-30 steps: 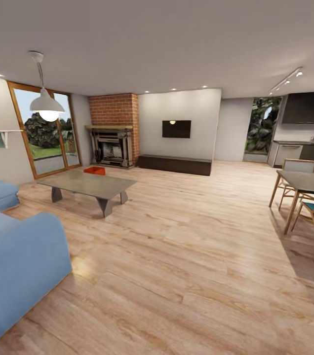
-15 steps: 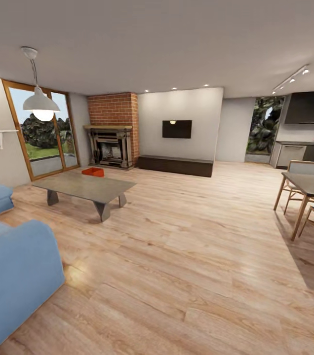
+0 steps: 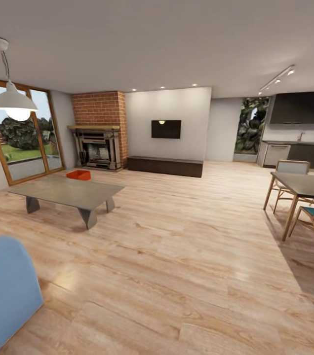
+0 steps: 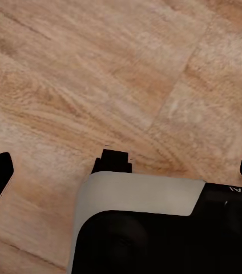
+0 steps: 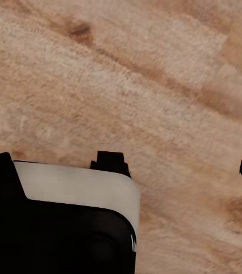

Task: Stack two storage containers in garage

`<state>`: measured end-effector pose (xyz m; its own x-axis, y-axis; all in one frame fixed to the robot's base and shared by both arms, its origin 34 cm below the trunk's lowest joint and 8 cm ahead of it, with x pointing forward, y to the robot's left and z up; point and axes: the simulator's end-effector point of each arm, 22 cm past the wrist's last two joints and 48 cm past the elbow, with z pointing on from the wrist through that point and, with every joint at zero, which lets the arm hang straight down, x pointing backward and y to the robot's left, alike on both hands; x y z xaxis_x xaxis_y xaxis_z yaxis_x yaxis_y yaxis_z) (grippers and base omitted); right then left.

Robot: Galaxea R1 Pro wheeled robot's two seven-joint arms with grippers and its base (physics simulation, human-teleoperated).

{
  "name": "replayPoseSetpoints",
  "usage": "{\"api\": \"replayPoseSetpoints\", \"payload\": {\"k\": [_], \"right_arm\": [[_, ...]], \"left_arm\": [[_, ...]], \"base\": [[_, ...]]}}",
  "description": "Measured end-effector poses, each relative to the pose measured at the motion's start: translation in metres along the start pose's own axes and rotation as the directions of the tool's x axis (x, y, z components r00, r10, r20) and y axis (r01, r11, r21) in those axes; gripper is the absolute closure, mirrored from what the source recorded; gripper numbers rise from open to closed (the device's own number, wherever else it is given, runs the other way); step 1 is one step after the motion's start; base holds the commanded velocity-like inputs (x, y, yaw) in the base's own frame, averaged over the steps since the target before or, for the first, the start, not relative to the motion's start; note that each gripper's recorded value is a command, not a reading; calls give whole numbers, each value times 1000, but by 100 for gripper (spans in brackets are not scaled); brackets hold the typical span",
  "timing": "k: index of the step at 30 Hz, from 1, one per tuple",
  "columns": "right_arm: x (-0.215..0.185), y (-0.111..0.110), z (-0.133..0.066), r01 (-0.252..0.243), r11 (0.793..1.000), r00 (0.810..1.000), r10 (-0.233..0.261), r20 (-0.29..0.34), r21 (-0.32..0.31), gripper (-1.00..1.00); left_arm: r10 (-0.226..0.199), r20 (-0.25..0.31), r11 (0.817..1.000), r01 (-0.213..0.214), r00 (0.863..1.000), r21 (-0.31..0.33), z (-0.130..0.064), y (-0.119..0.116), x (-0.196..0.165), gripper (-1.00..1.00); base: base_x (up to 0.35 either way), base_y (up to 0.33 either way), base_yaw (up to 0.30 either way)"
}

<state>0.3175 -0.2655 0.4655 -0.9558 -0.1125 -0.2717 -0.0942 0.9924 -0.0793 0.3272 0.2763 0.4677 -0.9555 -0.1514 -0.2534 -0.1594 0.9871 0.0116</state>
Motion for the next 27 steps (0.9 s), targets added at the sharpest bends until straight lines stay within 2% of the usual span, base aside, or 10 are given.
{"api": "replayPoseSetpoints", "payload": {"k": [5,27], "right_arm": [[0,0,0,0,1000,1000,0,0,0,-100],[0,0,0,2,1000,1000,-2,0,0,-100]], "left_arm": [[0,0,1000,0,1000,0,0,0,0,-100],[0,0,1000,0,1000,0,0,0,0,-100]], "base": [[322,0,-97],[322,0,-2]]}}
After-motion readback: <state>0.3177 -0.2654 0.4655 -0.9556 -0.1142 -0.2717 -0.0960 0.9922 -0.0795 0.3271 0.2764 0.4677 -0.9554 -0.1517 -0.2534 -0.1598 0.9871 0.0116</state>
